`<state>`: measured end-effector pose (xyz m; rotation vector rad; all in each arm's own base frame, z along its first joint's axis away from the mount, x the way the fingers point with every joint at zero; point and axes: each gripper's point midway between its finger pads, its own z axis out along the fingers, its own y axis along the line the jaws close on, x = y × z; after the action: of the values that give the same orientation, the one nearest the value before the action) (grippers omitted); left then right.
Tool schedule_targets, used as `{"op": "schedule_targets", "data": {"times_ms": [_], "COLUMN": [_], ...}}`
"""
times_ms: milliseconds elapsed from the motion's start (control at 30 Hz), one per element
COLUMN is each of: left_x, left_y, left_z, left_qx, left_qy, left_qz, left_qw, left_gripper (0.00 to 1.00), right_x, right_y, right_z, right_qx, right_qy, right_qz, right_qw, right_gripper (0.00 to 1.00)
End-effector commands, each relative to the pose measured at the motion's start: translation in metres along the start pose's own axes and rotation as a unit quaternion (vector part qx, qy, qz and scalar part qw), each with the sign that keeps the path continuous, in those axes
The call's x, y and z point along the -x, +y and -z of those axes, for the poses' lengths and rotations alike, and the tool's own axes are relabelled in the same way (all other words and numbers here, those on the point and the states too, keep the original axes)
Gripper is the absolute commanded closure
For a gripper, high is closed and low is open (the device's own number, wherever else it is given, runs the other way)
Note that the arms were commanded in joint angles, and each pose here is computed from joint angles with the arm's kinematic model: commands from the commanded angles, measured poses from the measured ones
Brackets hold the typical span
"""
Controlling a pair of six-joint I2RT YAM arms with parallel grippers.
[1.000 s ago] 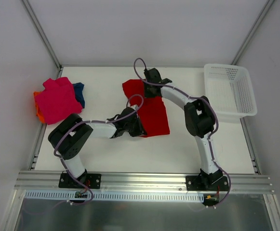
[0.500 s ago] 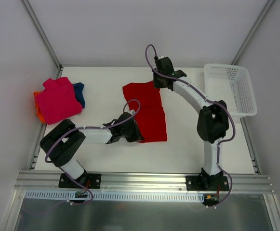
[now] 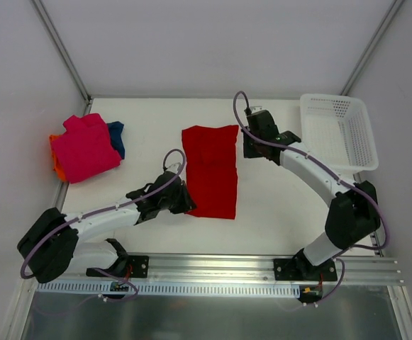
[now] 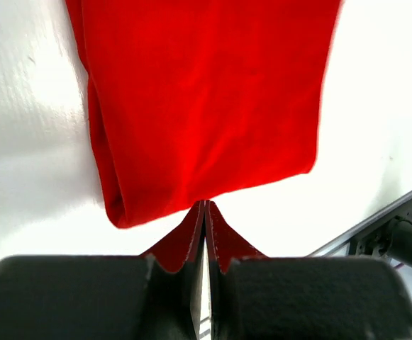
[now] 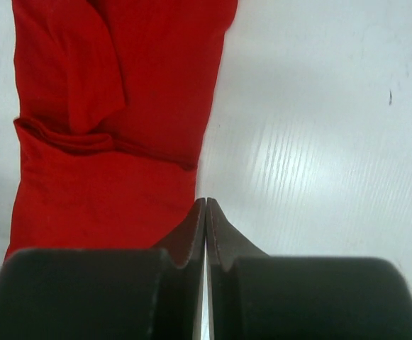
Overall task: Fold and stack the t-shirts
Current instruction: Fold the tshirt
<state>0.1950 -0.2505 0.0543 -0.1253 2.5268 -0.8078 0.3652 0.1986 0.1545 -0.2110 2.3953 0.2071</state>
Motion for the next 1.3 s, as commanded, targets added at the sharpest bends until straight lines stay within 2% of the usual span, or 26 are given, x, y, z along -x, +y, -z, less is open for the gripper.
{"op": "schedule_targets", "data": {"times_ms": [0,33,100,133,167,200,233,267,300,333,400,467,600,833,967,1267], "left_x": [0.027,0.030,0.043,0.044,0.045,0.041,0.038,0.035,0.025,0.018,0.010,0.010,-0.015,-0.017,-0.021,-0.013], "left_y": [-0.018,-0.021,-0.033,-0.032,-0.033,-0.030,-0.029,-0.035,-0.024,-0.026,-0.025,-0.022,0.002,0.033,0.046,0.053], "left_z": [0.026,0.031,0.045,0.048,0.050,0.051,0.052,0.055,0.050,0.051,0.055,0.064,0.057,0.046,0.033,0.012], "left_qx": [-0.011,-0.013,-0.029,-0.026,-0.028,-0.029,-0.033,-0.056,-0.058,-0.078,-0.123,-0.142,-0.151,-0.116,-0.077,-0.069], "left_qy": [-0.050,-0.055,-0.078,-0.081,-0.081,-0.080,-0.077,-0.075,-0.069,-0.066,-0.086,-0.106,-0.097,-0.130,-0.112,-0.116], "left_qz": [-0.039,-0.045,-0.062,-0.066,-0.069,-0.068,-0.065,-0.065,-0.064,-0.064,-0.055,-0.044,-0.033,-0.042,-0.050,-0.041], "left_qw": [0.998,0.997,0.995,0.994,0.994,0.994,0.994,0.993,0.994,0.993,0.987,0.983,0.983,0.984,0.989,0.990], "left_gripper": [1.00,1.00,1.00,0.88,0.72,0.51,0.22,0.13,0.04,0.03,0.01,0.01,0.01,0.01,0.01,0.01], "right_x": [0.009,0.004,-0.011,-0.031,-0.040,-0.050,-0.054,-0.085,-0.090,-0.096,-0.128,-0.136,-0.173,-0.205,-0.215,-0.233], "right_y": [0.008,0.007,0.007,0.007,0.011,0.015,0.021,0.021,0.027,0.035,0.036,0.034,0.021,0.019,0.027,0.036], "right_z": [0.041,0.047,0.065,0.064,0.069,0.072,0.086,0.079,0.081,0.094,0.088,0.100,0.094,0.080,0.065,0.039], "right_qx": [0.023,0.024,0.035,0.044,0.056,0.067,0.092,0.100,0.121,0.158,0.173,0.186,0.181,0.179,0.186,0.167], "right_qy": [-0.046,-0.046,-0.049,-0.032,-0.031,-0.029,-0.041,-0.016,-0.024,-0.035,-0.027,-0.049,-0.053,-0.047,-0.042,-0.027], "right_qz": [-0.022,-0.025,-0.039,-0.041,-0.042,-0.055,-0.064,-0.066,-0.095,-0.109,-0.139,-0.156,-0.202,-0.251,-0.273,-0.284], "right_qw": [0.998,0.998,0.997,0.998,0.997,0.996,0.993,0.993,0.988,0.981,0.975,0.969,0.961,0.950,0.943,0.944], "right_gripper": [0.98,0.96,0.76,0.61,0.55,0.49,0.41,0.40,0.39,0.38,0.38,0.38,0.37,0.37,0.37,0.38]}}
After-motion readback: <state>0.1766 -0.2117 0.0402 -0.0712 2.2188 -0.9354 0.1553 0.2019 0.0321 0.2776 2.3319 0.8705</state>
